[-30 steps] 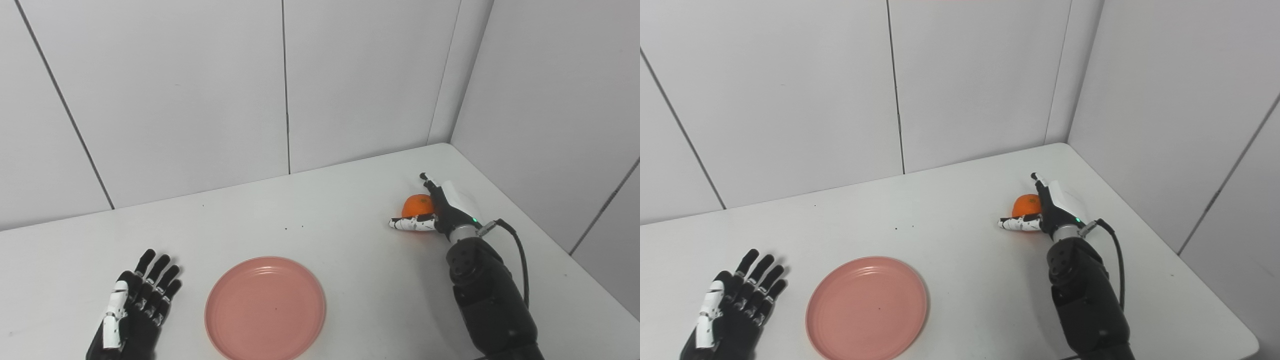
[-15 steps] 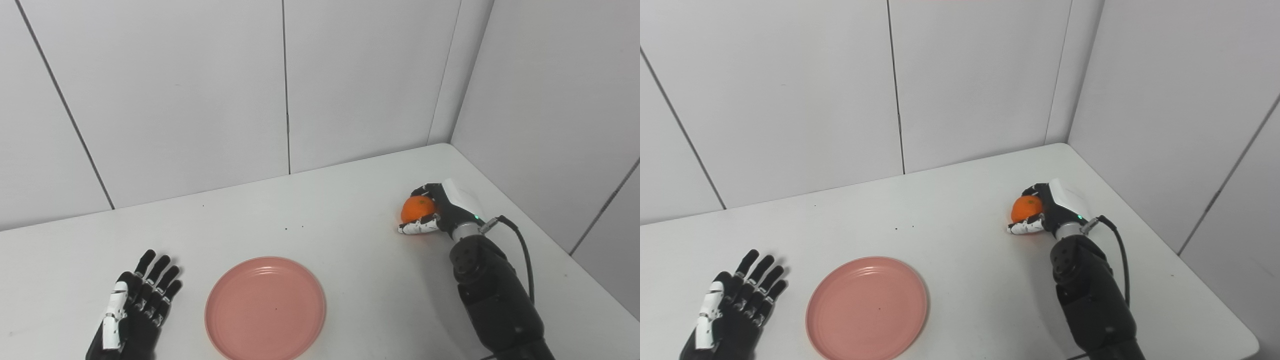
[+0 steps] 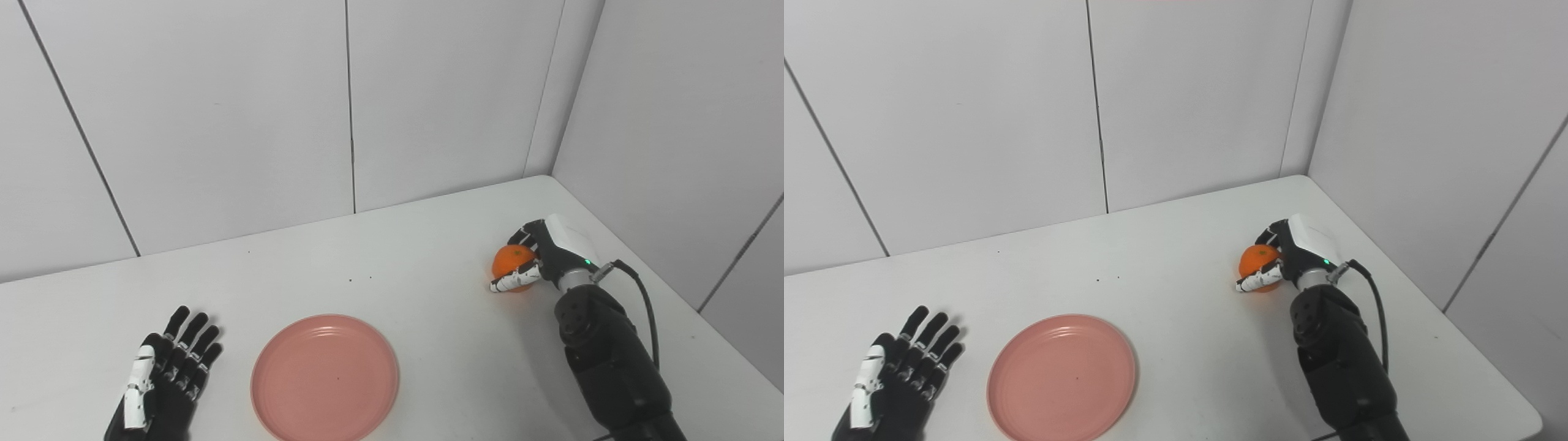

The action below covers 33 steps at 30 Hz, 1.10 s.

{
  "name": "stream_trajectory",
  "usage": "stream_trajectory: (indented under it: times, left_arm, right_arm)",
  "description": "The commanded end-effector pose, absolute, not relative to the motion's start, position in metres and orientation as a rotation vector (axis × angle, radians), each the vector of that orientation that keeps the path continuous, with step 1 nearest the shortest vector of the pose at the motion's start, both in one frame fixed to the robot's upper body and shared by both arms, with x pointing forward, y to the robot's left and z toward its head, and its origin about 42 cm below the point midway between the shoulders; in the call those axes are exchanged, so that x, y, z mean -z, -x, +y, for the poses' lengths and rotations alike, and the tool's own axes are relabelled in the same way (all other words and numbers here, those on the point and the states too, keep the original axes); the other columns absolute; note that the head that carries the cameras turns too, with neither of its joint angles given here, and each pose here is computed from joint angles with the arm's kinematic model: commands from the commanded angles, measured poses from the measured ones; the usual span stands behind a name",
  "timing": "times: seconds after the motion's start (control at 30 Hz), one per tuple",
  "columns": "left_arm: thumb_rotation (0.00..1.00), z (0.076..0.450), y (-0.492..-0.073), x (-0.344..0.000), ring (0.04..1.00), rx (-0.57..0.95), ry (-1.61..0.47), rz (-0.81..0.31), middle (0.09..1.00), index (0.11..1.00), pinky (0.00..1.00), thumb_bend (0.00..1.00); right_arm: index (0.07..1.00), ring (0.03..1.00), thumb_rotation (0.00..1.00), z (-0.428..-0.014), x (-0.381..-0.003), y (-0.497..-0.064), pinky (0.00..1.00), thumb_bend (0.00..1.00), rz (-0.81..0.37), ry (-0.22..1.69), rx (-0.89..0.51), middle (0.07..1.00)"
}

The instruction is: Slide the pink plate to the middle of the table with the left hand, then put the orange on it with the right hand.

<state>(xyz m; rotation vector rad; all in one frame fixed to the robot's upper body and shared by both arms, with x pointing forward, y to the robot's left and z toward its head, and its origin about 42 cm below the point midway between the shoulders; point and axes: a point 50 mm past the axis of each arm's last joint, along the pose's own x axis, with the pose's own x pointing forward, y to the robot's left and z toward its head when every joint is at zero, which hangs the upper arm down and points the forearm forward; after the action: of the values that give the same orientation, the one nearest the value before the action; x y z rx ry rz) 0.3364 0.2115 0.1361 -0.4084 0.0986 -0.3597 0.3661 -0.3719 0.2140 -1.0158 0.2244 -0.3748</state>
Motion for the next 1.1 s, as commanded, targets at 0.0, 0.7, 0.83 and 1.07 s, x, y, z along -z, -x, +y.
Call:
stream_trajectory:
  times: [0.0, 0.7, 0.83, 1.07]
  left_arm:
    - [1.0, 0.214, -0.329, -0.116, 0.955, 0.325, 0.407, 0.212, 0.963, 0.957, 0.98, 0.28]
    - [1.0, 0.193, -0.322, -0.114, 0.923, 0.332, 0.406, 0.193, 0.931, 0.926, 0.94, 0.31]
    - [1.0, 0.182, -0.319, -0.116, 0.916, 0.317, 0.39, 0.193, 0.925, 0.915, 0.92, 0.33]
    - [1.0, 0.17, -0.316, -0.12, 0.919, 0.323, 0.376, 0.179, 0.93, 0.919, 0.93, 0.36]
  right_arm:
    - [0.484, 0.372, 0.13, -0.372, -0.245, -0.367, 0.29, 0.52, 0.125, 1.039, 0.439, 0.465]
    - [0.502, 0.4, 0.0, -0.295, -0.323, -0.333, 0.34, 0.53, -0.25, 0.988, 0.356, 0.459]
    - [0.508, 0.397, 0.0, -0.267, -0.326, -0.329, 0.32, 0.53, -0.306, 0.987, 0.297, 0.455]
    - [0.519, 0.364, 0.0, -0.226, -0.323, -0.326, 0.29, 0.53, -0.371, 0.979, 0.182, 0.43]
